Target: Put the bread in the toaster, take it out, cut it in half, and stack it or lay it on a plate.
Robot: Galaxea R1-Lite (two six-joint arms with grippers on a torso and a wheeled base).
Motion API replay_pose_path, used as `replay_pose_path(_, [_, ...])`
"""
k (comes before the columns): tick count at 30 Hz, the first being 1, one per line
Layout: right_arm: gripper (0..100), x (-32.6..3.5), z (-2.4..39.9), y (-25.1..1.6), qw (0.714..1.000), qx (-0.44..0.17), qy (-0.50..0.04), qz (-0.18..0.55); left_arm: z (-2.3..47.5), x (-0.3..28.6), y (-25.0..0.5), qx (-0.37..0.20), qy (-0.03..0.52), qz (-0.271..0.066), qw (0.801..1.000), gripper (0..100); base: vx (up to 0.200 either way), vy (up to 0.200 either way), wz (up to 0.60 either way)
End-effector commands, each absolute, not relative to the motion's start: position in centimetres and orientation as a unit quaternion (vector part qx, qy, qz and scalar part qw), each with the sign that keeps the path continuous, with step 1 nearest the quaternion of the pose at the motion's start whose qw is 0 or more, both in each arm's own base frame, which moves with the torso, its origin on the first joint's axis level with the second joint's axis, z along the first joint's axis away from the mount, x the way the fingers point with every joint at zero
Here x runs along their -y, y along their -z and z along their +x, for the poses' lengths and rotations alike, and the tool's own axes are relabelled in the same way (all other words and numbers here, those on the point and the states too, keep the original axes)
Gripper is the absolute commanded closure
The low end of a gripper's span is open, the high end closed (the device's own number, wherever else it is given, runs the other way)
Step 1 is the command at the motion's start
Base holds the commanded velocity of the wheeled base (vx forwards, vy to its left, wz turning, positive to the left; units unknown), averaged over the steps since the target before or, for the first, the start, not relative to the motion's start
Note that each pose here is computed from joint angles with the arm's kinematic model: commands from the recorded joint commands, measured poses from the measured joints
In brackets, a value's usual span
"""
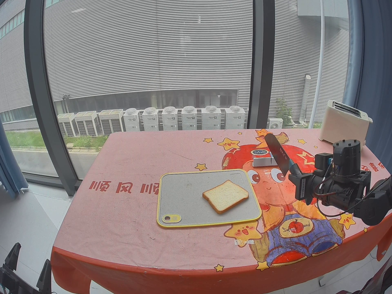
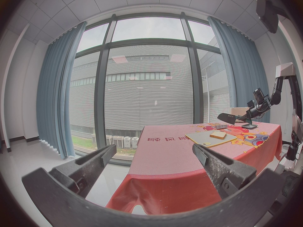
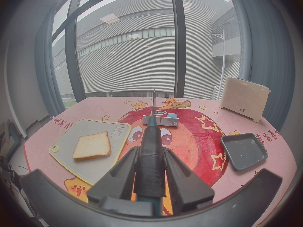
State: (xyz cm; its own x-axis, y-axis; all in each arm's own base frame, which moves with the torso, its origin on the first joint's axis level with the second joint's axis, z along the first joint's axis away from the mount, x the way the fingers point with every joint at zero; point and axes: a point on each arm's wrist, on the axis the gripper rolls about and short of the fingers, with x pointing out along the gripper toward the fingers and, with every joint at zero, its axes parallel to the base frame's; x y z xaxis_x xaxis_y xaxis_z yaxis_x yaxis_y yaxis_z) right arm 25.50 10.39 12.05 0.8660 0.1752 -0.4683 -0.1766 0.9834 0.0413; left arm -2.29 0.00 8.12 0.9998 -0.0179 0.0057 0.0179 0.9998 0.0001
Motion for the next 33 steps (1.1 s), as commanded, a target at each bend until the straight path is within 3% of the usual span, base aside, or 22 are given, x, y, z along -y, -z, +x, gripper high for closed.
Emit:
replay_pose_path(1, [100, -10.5, 25.1, -12.4, 0.967, -0.237, -0.096, -0.001, -2.3, 0.0, -7.6, 0.002, 0.008, 0.0, 1.0, 0, 0.0, 0.0, 0.0])
replay_pose_path(33, [100, -12.1, 23.8, -13.2, 0.959, -0.224, -0.17, -0.024, -2.3, 0.0, -7.6, 0.002, 0.009, 0.0, 1.0, 0, 0.0, 0.0, 0.0])
